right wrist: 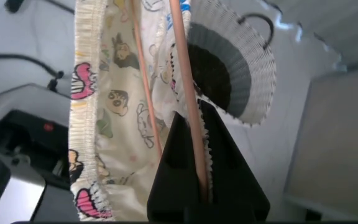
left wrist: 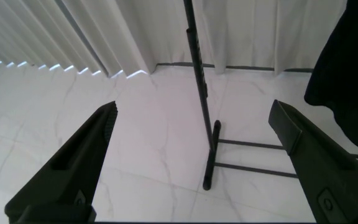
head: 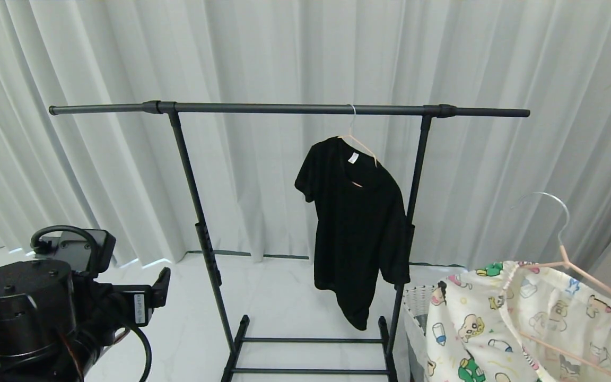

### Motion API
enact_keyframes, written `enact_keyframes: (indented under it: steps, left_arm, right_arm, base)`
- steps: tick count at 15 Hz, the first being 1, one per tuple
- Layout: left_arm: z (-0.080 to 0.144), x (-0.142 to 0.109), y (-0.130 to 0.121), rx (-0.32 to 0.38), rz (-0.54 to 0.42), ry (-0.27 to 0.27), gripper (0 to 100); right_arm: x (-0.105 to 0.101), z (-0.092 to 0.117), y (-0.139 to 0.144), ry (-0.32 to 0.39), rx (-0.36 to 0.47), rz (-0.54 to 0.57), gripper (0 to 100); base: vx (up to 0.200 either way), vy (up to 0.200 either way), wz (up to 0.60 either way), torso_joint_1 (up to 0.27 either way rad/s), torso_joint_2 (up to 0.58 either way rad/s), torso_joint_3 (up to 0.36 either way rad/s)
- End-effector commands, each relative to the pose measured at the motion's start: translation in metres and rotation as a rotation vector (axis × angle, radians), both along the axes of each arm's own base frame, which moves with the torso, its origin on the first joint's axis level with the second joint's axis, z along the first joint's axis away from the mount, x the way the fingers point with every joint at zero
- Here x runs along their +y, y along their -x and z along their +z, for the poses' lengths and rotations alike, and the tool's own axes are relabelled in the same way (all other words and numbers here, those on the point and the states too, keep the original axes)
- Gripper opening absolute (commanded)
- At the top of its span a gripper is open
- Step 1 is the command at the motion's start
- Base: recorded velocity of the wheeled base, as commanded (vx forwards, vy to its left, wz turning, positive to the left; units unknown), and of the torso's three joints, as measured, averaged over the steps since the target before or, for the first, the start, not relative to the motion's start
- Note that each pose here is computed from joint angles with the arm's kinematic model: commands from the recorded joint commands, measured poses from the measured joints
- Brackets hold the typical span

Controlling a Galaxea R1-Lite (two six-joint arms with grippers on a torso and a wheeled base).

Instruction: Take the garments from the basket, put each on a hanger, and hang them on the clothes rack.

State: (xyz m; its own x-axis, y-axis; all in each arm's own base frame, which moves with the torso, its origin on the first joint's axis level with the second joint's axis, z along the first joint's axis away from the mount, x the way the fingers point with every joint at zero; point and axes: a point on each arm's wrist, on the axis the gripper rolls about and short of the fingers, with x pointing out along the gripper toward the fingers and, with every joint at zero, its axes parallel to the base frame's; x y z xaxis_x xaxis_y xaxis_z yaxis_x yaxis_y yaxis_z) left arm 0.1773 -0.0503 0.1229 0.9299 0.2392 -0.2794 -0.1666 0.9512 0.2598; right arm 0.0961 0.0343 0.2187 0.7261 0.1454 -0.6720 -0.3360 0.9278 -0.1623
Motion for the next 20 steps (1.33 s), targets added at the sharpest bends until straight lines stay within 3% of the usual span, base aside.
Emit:
enact_keyframes:
  steps: [1, 3, 6, 10, 13, 17, 20]
  left_arm:
    - [0.001, 0.002, 0.005, -0.007, -0.002, -0.004, 100]
    - [0.002, 0.001, 0.004, -0.010, -0.002, -0.004, 100]
    - [0.001, 0.002, 0.005, 0.000, -0.007, -0.026, 100]
    - [0.001, 0.002, 0.005, -0.003, -0.009, -0.027, 100]
    - [0.002, 0.002, 0.006, -0.007, -0.010, -0.025, 100]
    - [0.003, -0.001, 0.007, -0.014, -0.027, -0.022, 100]
    - [0.004, -0.001, 0.008, -0.016, -0.031, -0.022, 100]
  right_arm:
    - [-0.003, 0.001, -0.008, -0.022, -0.005, -0.066, 0]
    - [0.004, 0.003, -0.027, -0.081, -0.052, -0.073, 0]
    - [0.012, 0.004, -0.051, -0.114, -0.115, -0.062, 0]
    - [0.018, 0.011, -0.065, -0.210, -0.197, -0.052, 0]
    - [0.020, 0.014, -0.072, -0.230, -0.233, -0.039, 0]
    - [0.026, 0.017, -0.088, -0.253, -0.305, -0.032, 0]
    - [0.026, 0.018, -0.088, -0.255, -0.313, -0.029, 0]
  base:
    - [0.000, 0.000, 0.00, 0.000, 0.00, 0.000]
    - [0.000, 0.000, 0.00, 0.000, 0.00, 0.000]
    - [0.000, 0.000, 0.00, 0.000, 0.00, 0.000]
    - [0.000, 0.000, 0.00, 0.000, 0.00, 0.000]
    - [0.000, 0.000, 0.00, 0.000, 0.00, 0.000]
    - [0.200, 0.000, 0.00, -0.005, 0.00, 0.005]
    - [0.200, 0.000, 0.00, 0.004, 0.00, 0.001]
